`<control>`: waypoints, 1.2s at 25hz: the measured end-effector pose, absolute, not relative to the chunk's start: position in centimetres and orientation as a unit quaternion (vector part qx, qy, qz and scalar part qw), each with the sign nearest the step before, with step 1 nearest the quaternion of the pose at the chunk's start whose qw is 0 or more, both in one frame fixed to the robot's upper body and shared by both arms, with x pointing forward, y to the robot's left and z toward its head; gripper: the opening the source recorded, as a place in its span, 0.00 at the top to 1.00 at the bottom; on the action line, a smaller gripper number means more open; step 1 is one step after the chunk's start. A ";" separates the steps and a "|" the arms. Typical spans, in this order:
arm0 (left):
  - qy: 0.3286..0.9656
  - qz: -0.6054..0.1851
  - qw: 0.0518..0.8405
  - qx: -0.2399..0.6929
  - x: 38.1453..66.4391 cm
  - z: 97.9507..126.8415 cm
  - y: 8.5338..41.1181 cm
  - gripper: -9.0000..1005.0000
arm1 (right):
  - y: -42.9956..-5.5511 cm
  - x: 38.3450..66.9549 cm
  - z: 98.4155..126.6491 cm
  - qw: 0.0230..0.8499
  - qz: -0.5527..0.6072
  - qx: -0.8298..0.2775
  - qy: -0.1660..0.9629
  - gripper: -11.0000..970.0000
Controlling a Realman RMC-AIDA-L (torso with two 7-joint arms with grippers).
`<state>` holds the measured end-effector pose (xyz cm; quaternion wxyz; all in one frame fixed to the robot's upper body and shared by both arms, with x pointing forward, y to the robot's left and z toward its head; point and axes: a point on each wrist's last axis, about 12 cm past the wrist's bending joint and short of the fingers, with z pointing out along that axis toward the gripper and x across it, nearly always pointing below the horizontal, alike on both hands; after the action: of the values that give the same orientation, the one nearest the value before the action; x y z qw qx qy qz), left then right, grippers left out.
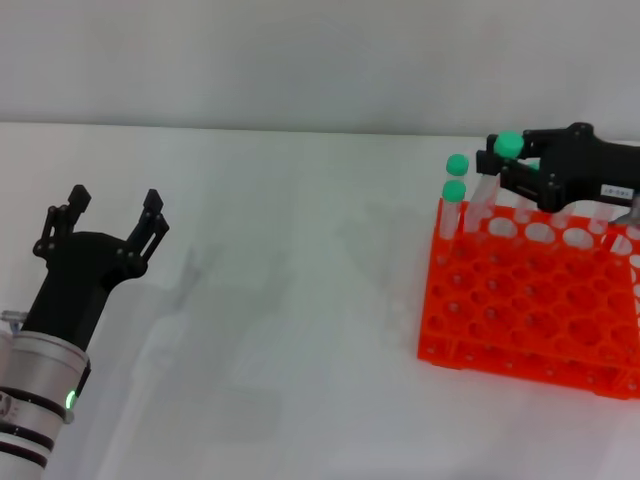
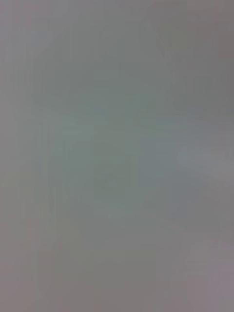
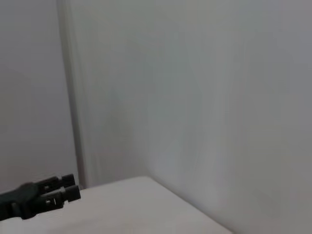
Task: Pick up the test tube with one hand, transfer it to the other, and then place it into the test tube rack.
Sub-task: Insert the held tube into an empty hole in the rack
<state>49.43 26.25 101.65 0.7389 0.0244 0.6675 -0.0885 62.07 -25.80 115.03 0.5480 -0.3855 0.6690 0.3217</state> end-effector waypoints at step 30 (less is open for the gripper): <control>0.664 -0.097 0.741 0.029 49.9 101.9 25.8 0.12 | -25.7 62.5 113.8 0.534 0.286 -0.384 0.697 0.78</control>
<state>49.87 25.84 101.92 0.7413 0.0292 0.6635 -0.0967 62.49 -25.74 113.80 0.5343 -0.3839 0.6966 0.2862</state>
